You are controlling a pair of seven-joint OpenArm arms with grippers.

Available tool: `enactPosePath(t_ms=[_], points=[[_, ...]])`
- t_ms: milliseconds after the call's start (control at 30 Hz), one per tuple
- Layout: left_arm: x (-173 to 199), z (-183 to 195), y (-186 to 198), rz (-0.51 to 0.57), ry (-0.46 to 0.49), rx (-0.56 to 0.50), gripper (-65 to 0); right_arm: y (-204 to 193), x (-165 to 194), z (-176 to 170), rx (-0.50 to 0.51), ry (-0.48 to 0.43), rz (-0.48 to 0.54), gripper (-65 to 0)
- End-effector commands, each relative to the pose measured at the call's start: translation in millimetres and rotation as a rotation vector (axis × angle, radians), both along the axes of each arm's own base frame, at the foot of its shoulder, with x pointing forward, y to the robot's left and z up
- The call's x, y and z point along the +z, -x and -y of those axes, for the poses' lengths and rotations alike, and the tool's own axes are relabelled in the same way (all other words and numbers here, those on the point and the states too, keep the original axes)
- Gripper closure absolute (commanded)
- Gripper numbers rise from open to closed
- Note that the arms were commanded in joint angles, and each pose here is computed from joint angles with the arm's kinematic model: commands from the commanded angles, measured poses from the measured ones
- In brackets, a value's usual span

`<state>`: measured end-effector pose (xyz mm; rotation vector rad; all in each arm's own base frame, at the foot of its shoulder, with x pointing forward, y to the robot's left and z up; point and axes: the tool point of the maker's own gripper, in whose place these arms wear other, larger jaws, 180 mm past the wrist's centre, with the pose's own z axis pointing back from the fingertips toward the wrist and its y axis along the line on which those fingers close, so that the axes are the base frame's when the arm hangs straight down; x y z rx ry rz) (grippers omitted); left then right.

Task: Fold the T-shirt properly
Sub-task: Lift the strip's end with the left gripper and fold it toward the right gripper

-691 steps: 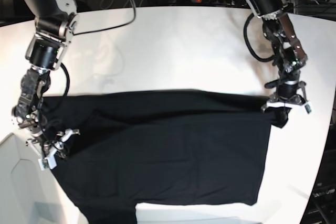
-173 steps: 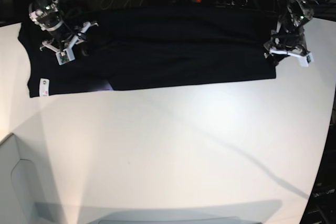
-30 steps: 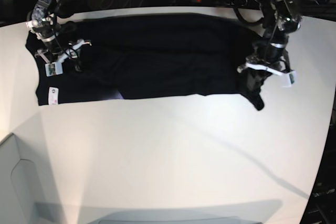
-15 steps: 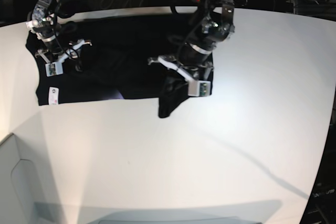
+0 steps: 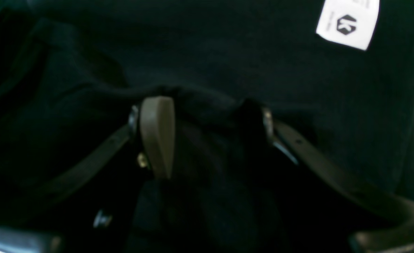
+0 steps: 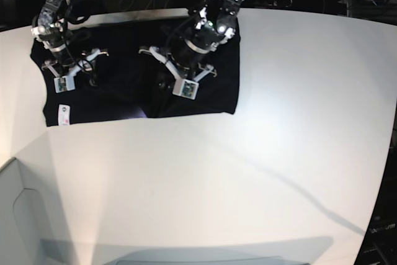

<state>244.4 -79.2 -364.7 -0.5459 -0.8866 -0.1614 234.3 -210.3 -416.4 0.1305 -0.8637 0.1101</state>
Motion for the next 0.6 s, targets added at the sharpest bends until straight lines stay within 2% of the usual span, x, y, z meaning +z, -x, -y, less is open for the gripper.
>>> enactPosePath(t_ms=[0,267,567], points=[[22,6,-14,0.071,0.045,0.013,0.0,-2,4,2,0.008,0.011,0.008,-31.7],[40,8,-36,0.136,0.051,0.015,0.0,-3,4,2,0.010,0.011,0.009,-31.7],[25,17,-45,0.103,0.039,-0.002,0.0,-3,4,2,0.010,0.012,0.009,-31.7]])
